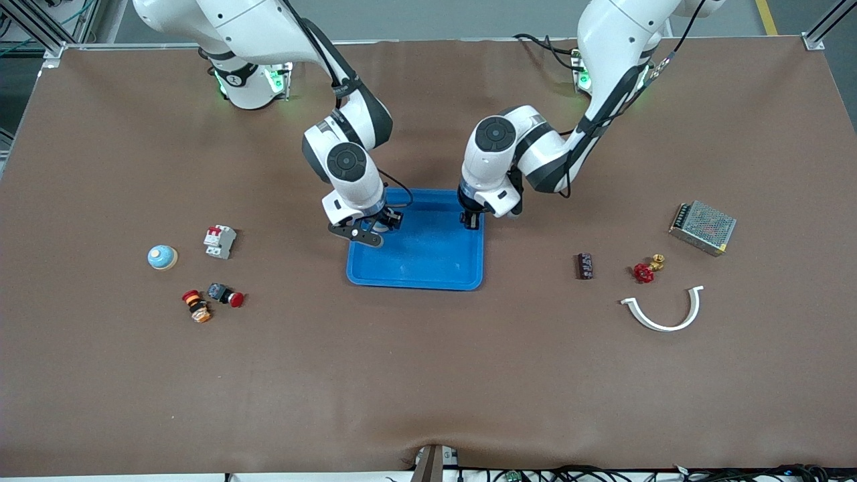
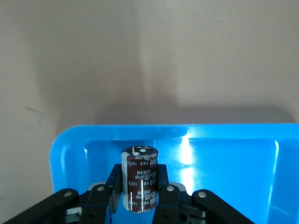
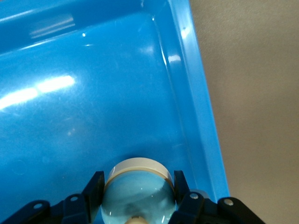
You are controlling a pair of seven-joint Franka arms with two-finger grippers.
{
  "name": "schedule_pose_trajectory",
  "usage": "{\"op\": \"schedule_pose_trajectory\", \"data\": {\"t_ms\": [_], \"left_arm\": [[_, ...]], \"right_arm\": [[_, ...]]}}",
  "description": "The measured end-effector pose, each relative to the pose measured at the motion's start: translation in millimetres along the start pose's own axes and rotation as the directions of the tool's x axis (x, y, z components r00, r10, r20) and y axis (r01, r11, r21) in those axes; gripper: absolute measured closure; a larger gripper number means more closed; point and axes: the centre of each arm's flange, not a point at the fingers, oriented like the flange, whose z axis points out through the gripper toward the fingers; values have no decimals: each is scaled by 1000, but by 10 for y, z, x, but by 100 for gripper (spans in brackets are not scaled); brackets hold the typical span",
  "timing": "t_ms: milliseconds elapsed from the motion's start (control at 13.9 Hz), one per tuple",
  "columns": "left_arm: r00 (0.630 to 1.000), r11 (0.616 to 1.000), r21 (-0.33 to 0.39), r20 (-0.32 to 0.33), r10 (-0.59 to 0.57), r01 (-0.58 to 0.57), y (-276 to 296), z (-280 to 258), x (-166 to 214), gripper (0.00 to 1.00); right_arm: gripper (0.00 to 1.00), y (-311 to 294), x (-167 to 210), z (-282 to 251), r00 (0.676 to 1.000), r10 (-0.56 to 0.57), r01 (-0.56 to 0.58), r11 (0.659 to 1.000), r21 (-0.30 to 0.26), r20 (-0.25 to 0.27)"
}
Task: Place electrolytic capacitor and blue bell in tray
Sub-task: 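Release the bell into the tray while the left gripper releases the capacitor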
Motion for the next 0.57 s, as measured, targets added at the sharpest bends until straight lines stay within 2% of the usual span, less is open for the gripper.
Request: {"op": "schedule_pose_trajectory", "data": {"t_ms": [287,574], "left_arm": [[1000,1000,1,17,-1,1,61,107,-179,66],[998,999,-5,-23,51,-51,-78,356,-367,66]], "right_arm": [[35,-13,-47,49,1000,-8,8,1000,14,-13],[35,-15,-92,112,1000,-15,15,1000,8,-10]]}}
